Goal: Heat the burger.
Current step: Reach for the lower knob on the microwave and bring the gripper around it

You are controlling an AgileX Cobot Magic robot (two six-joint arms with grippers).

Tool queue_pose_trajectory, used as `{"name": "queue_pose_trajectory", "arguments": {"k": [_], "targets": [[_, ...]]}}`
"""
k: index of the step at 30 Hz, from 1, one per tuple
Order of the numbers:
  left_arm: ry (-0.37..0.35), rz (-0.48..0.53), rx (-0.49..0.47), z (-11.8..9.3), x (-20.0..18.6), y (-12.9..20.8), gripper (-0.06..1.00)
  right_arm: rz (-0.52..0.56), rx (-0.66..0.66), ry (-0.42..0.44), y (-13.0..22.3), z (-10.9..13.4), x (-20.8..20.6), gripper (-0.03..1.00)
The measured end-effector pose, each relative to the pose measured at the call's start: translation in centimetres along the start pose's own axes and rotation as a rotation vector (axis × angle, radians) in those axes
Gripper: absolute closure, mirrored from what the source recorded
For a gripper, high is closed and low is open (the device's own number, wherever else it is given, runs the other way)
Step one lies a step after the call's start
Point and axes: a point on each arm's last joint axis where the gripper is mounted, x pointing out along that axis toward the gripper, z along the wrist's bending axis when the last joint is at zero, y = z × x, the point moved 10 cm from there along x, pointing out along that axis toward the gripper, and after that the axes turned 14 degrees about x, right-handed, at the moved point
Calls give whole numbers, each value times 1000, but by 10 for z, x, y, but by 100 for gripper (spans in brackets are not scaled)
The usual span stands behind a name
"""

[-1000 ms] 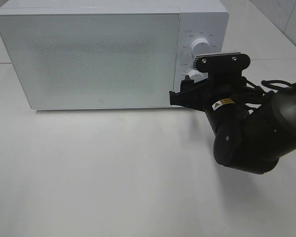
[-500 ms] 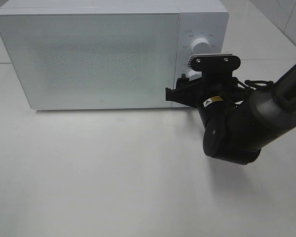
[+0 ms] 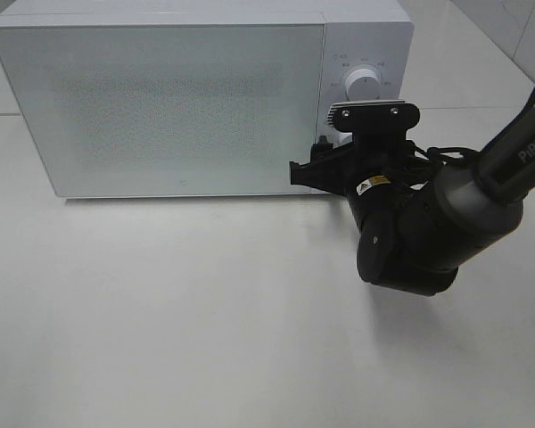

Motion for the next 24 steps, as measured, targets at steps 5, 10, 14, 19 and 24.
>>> {"name": "queue_pose_trajectory", "arguments": {"k": [5,10,14,19,24], "targets": [[0,0,0,0,0,0,-4,1,2,5,0,-1,0,54],[0,0,0,0,0,0,-4,1,-7,5,0,-1,0,53],[0,0,0,0,0,0,-4,1,-18,7,0,-1,0,53],[0,0,0,0,0,0,-4,1,-19,7,0,-1,0,53],[0,0,0,0,0,0,-4,1,82,-2,0,0,0,53]]}}
